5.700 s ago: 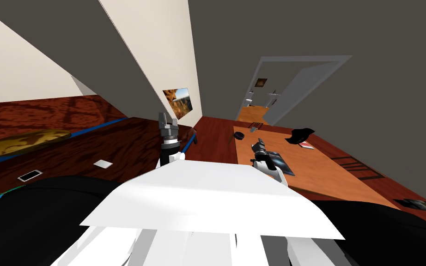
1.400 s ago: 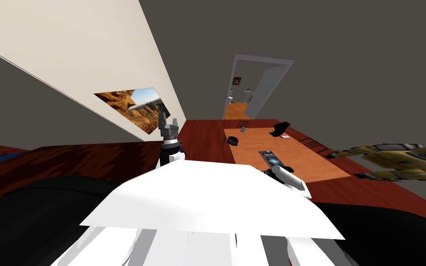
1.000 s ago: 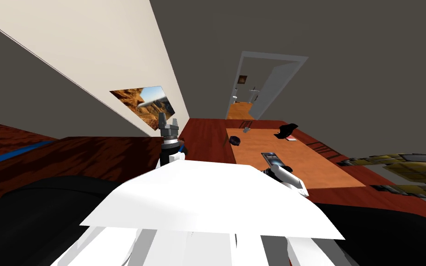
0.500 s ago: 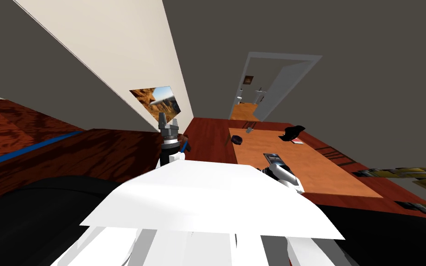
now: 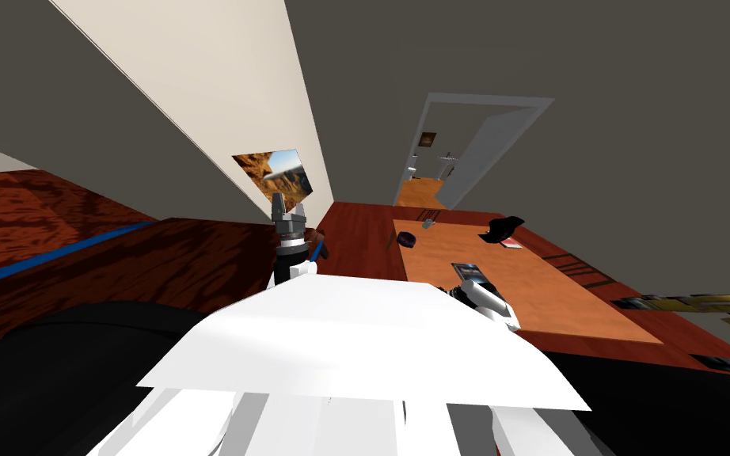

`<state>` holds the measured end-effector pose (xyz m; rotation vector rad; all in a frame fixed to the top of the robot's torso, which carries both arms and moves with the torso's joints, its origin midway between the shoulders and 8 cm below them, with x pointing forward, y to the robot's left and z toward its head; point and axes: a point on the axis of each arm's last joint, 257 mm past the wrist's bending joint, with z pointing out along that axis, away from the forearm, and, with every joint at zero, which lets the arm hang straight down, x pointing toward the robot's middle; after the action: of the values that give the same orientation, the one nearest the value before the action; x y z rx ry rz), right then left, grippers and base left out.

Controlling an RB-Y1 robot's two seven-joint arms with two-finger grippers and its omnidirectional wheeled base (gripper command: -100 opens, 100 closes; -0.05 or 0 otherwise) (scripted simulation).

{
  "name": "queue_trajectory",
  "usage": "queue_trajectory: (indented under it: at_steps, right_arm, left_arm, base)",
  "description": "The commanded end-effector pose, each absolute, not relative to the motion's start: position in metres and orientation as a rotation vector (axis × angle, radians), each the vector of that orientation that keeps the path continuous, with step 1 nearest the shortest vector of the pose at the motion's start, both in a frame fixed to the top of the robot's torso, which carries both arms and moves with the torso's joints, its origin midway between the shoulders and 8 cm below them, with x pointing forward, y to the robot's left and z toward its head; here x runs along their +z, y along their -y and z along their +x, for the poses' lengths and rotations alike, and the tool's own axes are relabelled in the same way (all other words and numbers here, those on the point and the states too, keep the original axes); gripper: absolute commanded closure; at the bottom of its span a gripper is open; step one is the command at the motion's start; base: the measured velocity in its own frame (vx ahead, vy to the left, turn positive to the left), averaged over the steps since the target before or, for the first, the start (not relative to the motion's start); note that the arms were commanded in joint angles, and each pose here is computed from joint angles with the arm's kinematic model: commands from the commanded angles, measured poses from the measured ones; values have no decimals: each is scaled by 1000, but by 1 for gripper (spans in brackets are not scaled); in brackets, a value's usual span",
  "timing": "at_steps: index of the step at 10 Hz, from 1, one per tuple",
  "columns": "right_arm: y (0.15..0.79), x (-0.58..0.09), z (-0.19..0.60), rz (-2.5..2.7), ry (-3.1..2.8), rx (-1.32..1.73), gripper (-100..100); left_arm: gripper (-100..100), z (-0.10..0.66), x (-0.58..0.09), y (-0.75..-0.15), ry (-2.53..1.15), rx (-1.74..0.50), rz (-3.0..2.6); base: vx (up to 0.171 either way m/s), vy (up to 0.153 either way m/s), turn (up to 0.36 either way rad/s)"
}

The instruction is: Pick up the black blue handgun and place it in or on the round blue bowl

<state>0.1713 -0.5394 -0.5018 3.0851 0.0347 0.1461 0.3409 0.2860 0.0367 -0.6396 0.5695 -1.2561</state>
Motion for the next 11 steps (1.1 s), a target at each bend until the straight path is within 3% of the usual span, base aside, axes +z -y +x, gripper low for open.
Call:
queue_trajectory:
  at_steps: [1,2,3,4,11]
  right_arm:
    - [539,-502,171,3085,-35,146,100]
    - [539,-502,171,3085,-34,146,100]
    - [539,-502,171,3085,-34,146,0]
    - [538,-499,169,3085,-71,146,100]
    - [527,-482,157,3083,-238,150,100]
  left_arm:
    - [0,341,37,-286,-569,-1256,-640]
    - [0,341,37,-286,-570,-1256,-640]
    - [0,341,37,-286,-569,-1256,-640]
    - [0,341,37,-286,-569,-1256,-640]
    - [0,341,37,-286,-570,-1256,-640]
  base:
    - [0,0,0]
    - [0,0,0]
    - [0,0,0]
    - [58,0,-275]
    - [106,12,-156]
